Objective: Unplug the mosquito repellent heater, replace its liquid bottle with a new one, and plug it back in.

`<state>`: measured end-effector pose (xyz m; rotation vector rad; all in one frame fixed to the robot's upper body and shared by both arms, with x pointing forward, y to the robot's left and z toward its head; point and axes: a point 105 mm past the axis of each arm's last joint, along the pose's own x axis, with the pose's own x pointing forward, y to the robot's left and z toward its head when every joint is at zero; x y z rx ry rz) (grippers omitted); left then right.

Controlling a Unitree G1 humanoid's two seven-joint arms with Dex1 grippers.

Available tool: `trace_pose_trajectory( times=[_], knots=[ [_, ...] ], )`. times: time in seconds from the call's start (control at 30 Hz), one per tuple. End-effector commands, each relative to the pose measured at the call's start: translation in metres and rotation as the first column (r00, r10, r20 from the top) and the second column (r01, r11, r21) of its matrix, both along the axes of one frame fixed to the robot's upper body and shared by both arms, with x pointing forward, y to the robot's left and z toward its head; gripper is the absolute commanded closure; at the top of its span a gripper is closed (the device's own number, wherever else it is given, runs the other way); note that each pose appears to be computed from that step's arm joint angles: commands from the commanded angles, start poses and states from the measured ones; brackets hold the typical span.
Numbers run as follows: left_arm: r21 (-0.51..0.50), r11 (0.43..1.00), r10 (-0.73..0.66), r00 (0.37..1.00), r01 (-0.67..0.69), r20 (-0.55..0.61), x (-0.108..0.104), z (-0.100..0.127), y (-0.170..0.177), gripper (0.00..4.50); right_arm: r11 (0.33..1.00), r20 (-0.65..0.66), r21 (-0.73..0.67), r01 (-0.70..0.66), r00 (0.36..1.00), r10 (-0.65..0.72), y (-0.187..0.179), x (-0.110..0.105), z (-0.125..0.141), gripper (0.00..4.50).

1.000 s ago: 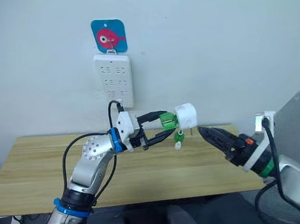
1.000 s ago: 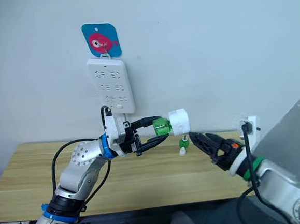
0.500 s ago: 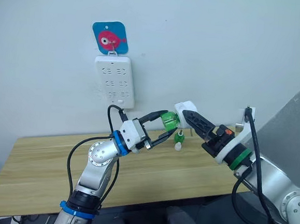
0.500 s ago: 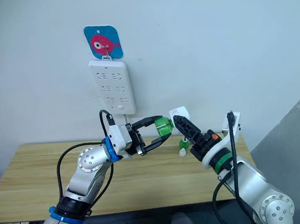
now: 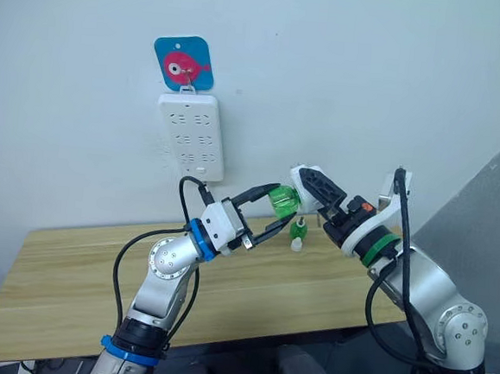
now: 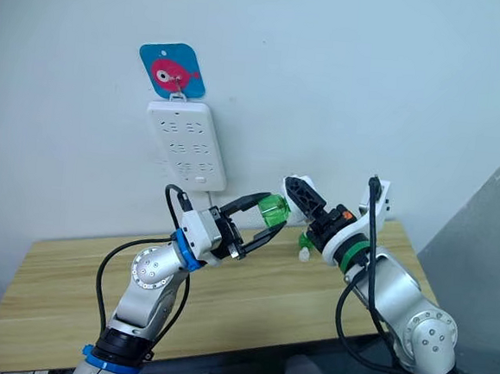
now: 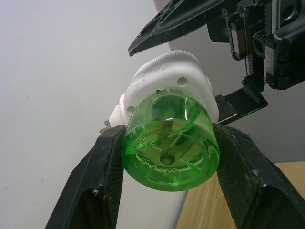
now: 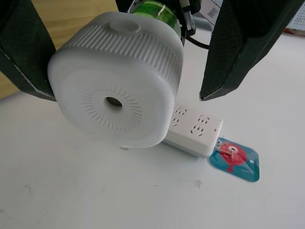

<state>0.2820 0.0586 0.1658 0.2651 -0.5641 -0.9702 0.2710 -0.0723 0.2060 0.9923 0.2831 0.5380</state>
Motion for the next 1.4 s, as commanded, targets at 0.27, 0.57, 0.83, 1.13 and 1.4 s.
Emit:
trace_pose_trajectory(
  times=[0.27, 0.57, 0.83, 1.13, 1.4],
  knots=[
    [-0.025, 0.999, -0.020, 0.998, 0.021, 0.064, -0.008, 0.023, -0.002, 2.11, 1.000, 0.045, 0.030, -0.002, 0.999, 0.001, 0.007, -0.001, 0.010, 1.40],
    [-0.045, 0.999, -0.024, 0.999, 0.026, 0.037, -0.006, 0.027, -0.009, 1.76, 0.999, 0.034, 0.035, 0.003, 0.999, -0.005, 0.007, -0.001, 0.009, 1.41],
    [-0.020, 0.999, -0.030, 1.000, 0.030, -0.006, -0.008, 0.025, -0.008, 0.00, 0.999, 0.033, 0.040, 0.011, 0.999, -0.012, 0.006, 0.000, 0.010, 1.41],
    [0.006, 1.000, -0.026, 0.954, 0.029, -0.298, -0.018, 0.000, 0.031, 0.00, 0.983, 0.196, -0.162, 0.092, 0.979, -0.059, -0.010, 0.009, 0.016, 1.43],
    [0.070, 0.978, 0.204, 0.851, -0.195, -0.483, -0.010, -0.012, 0.124, 0.00, 0.872, 0.442, -0.466, 0.149, 0.893, 0.084, -0.014, 0.010, 0.029, 1.43]
  ],
)
